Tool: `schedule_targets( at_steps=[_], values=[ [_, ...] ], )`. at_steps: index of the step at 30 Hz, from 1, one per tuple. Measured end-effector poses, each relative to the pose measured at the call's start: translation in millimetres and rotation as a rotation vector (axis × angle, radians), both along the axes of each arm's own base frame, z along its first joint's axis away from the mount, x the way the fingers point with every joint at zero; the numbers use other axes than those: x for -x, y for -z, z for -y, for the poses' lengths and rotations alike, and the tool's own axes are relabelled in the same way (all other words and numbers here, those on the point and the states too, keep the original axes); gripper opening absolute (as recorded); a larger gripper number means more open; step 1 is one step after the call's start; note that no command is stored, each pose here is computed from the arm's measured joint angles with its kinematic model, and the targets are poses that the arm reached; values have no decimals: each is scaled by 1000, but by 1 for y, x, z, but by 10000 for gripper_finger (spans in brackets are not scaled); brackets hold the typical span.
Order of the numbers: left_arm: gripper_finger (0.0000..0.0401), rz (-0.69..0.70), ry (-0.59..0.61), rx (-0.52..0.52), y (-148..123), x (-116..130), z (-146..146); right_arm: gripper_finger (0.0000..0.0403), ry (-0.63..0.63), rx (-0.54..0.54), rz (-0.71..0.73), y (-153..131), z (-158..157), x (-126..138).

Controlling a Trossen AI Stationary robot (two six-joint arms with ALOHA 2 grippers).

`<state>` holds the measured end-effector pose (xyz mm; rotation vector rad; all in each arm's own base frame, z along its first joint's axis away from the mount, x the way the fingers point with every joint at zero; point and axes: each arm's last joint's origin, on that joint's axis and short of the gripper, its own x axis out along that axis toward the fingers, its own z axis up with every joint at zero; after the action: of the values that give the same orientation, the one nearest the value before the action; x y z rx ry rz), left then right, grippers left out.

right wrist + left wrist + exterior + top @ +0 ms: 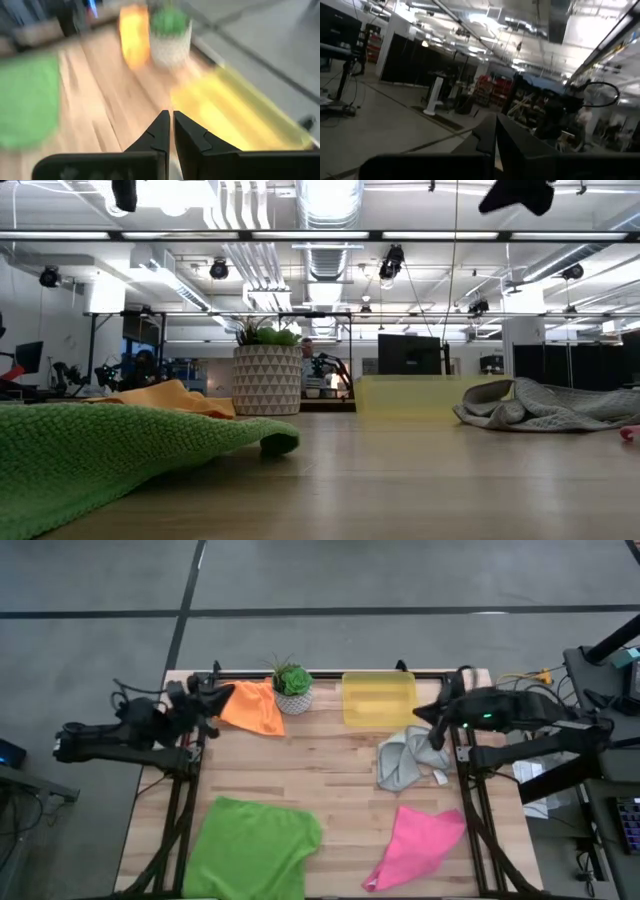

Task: Fold microfiber towels
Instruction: Fold the gray microfiber cloth

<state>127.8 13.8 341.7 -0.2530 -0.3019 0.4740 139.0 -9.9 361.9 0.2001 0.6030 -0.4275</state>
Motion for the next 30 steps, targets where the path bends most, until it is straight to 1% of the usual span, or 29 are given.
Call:
schedule_targets(
  at_steps=[2, 4, 6, 9, 11, 13, 16, 20, 23, 27, 30],
  values=[
    [0, -12, 0, 0, -2, -4, 0, 24, -59, -27, -105, 7, -2, -10],
    [0, -4, -1, 1, -6, -4, 0, 36, -97, -50, -178, 15, -3, -21],
    [0, -6, -1, 1, -7, -5, 0, 55, -107, -65, -233, 24, -3, -33],
    [0, -26, -2, 1, -5, -10, 0, 94, -98, -75, -334, 42, -2, -49],
    [0, -29, 0, 8, -4, -12, 0, 121, -87, -80, -424, 55, 1, -57],
    [0, -32, 1, 9, -4, -14, 0, 143, -106, -65, -538, 68, 3, -64],
    [0, -44, 1, 9, -2, -17, 0, 163, -181, -20, -679, 87, 5, -75],
    [0, -61, 2, 9, 0, -21, 0, 167, -204, 44, -766, 111, 8, -87],
    [0, -73, 6, 9, 2, -24, 0, 161, -194, 40, -798, 130, 13, -92],
    [0, -90, 43, 1, 4, -28, 1, 151, -154, 12, -848, 153, 23, -94],
    [0, -103, 53, 0, 6, -31, 1, 145, -125, -4, -863, 163, 32, -96]
  ],
)
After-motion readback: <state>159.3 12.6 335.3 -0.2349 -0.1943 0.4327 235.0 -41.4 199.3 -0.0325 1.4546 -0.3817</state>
